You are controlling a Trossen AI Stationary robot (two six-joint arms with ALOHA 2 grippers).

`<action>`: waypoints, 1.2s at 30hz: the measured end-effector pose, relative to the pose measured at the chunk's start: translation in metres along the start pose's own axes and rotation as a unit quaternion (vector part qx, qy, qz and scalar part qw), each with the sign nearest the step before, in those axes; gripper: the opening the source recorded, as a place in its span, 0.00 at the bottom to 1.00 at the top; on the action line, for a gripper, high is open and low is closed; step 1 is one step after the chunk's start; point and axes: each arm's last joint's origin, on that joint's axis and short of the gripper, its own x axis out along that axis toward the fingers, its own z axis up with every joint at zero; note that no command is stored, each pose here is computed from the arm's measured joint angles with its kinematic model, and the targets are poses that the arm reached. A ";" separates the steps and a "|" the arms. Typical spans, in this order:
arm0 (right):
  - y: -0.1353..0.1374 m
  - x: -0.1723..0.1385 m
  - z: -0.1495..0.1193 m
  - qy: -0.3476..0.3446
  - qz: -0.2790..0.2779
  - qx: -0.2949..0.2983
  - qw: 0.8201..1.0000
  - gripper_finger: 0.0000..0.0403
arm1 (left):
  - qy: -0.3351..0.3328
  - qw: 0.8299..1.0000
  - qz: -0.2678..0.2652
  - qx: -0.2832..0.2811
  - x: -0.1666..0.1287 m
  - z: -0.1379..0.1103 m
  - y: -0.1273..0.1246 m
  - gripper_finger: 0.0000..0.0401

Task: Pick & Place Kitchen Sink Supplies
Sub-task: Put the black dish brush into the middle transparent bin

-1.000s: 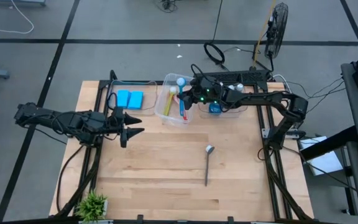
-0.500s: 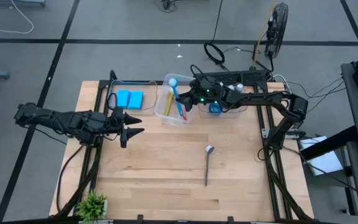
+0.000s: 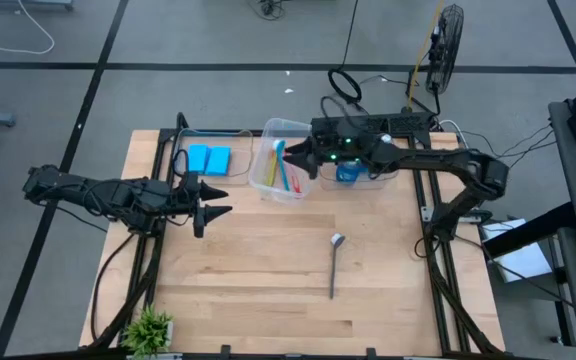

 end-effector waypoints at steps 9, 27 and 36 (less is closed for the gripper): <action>0.076 -0.063 0.023 0.041 0.115 -0.069 0.990 0.44 | 0.000 1.000 0.000 0.008 0.000 0.000 0.000 0.56; 0.154 -0.118 -0.056 0.270 -0.061 0.177 0.944 0.44 | 0.001 1.000 -0.002 0.026 0.000 0.000 0.000 0.56; 0.145 -0.110 -0.107 0.332 -0.147 0.251 0.897 0.44 | 0.005 0.999 0.000 0.033 0.000 -0.001 0.000 0.56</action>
